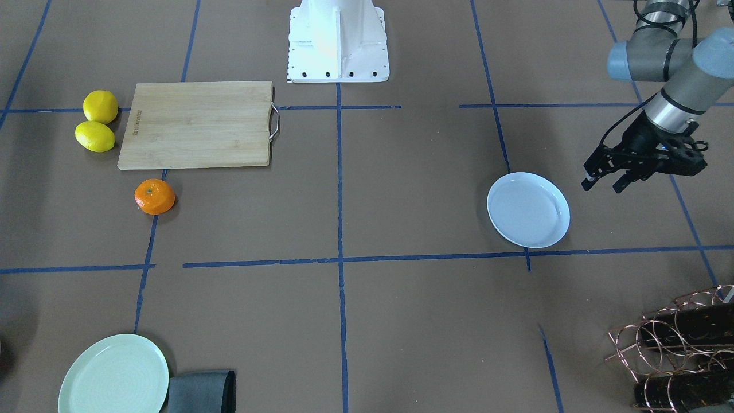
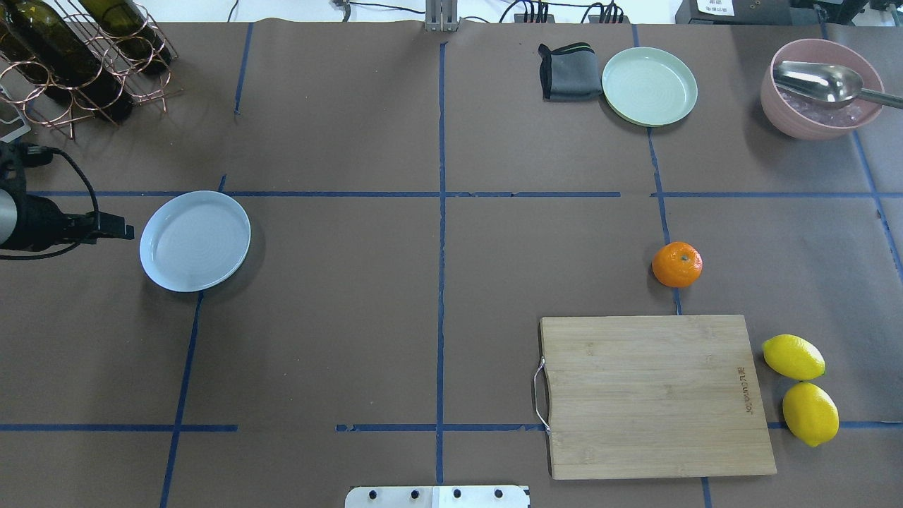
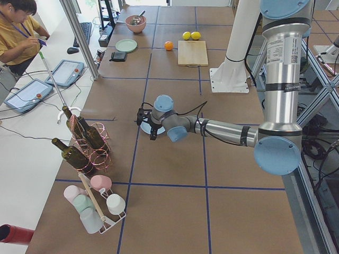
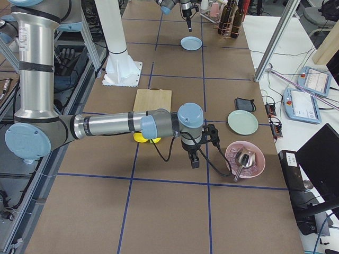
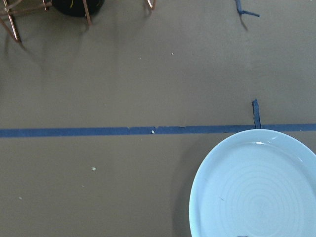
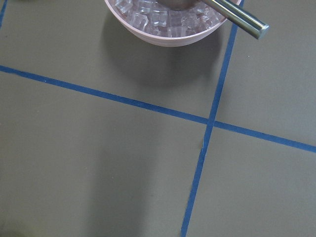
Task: Pick orange to plate
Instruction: 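Reach the left gripper to the rim of the light blue plate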
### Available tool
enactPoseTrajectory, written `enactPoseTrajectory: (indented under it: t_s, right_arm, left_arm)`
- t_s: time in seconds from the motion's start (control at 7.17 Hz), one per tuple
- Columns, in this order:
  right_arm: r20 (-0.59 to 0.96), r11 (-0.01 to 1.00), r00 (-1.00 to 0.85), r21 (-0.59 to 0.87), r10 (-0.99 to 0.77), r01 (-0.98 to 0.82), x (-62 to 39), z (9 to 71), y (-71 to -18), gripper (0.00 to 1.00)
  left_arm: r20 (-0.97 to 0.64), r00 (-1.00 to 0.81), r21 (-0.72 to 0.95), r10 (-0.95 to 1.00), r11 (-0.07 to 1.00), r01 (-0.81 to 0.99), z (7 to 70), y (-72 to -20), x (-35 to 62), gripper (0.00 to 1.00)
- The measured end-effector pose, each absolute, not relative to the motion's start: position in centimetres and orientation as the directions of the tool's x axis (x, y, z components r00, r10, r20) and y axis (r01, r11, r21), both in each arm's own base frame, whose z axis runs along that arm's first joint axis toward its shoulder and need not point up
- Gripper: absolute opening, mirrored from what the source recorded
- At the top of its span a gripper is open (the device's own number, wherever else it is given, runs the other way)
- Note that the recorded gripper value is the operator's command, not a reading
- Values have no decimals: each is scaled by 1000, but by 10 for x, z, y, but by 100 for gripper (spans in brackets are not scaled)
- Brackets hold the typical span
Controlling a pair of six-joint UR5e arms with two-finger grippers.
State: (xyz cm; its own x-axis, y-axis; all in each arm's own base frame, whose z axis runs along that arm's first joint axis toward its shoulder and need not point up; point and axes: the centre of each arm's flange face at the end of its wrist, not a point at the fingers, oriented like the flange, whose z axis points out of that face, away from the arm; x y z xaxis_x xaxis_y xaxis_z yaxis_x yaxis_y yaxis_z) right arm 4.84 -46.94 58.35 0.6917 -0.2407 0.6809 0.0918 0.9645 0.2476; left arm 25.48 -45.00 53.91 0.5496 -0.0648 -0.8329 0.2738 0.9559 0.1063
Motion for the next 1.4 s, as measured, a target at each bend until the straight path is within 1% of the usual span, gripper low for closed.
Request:
enactPoseTrajectory:
  t_s: [0.14,0.28,0.56,0.84,1.26,1.4]
  right_arm:
    - [681,965,692,245,-239,92,48,585,-469,100]
    - [682,965,691,244,-239,93,48,586,-469,100]
    - [681,965,692,243,-239,93,48,586,-469,100]
    - [681,965,692,243,-239,94,48,587,-469,100]
    - [682,966,692,241,-237,94,48,588,-469,100]
    - [682,966,692,241,-237,94,48,588,-469,100]
  left_arm:
    - [-831,550,94,-82,954,284,541,-449,268,58]
    - [-826,556,92,-89,953,289,545,-452,279,52]
    - [-817,568,90,-96,953,290,554,-463,295,49]
    - [-815,571,88,-96,954,286,557,-466,301,0]
    - [-820,567,104,-76,955,279,553,-465,302,0]
    - [-832,553,123,-52,953,275,541,-464,302,0]
